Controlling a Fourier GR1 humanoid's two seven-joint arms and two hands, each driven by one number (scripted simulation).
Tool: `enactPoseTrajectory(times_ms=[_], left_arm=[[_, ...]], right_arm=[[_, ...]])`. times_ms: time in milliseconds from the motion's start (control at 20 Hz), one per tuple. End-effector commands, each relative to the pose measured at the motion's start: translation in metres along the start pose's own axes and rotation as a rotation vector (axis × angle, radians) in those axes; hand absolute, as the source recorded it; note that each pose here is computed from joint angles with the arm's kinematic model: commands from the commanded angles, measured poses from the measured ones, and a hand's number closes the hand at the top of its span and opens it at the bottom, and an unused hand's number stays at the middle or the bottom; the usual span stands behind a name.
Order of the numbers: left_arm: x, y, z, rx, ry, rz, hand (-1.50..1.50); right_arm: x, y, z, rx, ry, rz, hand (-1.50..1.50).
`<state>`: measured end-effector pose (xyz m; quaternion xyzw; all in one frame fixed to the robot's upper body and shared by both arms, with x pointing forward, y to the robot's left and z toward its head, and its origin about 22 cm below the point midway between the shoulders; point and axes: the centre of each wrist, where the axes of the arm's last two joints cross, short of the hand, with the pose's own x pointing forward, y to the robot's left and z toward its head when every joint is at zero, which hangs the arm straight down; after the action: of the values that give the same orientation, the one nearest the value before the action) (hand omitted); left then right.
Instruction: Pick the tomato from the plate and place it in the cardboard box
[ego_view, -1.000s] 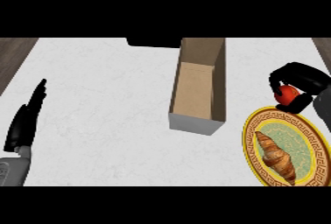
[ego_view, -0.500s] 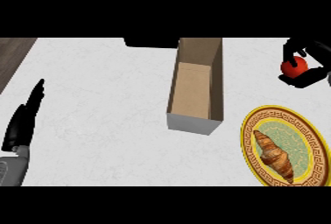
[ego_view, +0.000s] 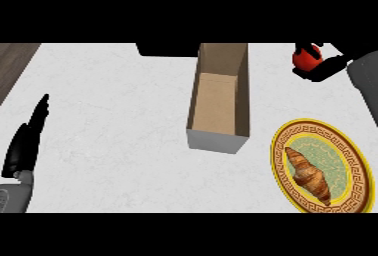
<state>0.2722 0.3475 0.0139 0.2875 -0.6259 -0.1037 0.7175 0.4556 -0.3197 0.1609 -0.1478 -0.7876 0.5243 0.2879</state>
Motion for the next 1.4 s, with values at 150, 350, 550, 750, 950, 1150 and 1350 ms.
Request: enactPoseTrajectory(times_ms=[150, 350, 550, 750, 950, 1150, 1350], left_arm=[[-0.003, 0.01, 0.002, 0.012, 0.006, 0.01, 0.0], [-0.002, 0.014, 0.006, -0.006, 0.018, -0.006, 0.0], [0.006, -0.009, 0.016, -0.001, 0.002, 0.004, 0.0], [0.015, 0.019, -0.005, -0.011, 0.01, -0.006, 0.0], [0.009, -0.003, 0.001, 0.001, 0.001, 0.004, 0.0], [0.004, 0.004, -0.003, -0.01, -0.004, 0.005, 0.0], [0.002, -0.001, -0.002, -0.014, -0.016, -0.004, 0.0]], right_arm=[[0.028, -0.001, -0.065, 0.014, -0.082, -0.234, 1.5], [0.058, 0.03, -0.112, 0.067, -0.049, -0.288, 1.5], [0.066, 0.042, -0.124, 0.087, 0.0, -0.334, 1.5], [0.106, 0.062, -0.171, 0.126, -0.002, -0.355, 1.5], [0.119, 0.097, -0.178, 0.131, 0.022, -0.354, 1.5], [0.126, 0.128, -0.177, 0.157, 0.05, -0.267, 1.5], [0.126, 0.138, -0.178, 0.211, 0.206, -0.33, -1.5]])
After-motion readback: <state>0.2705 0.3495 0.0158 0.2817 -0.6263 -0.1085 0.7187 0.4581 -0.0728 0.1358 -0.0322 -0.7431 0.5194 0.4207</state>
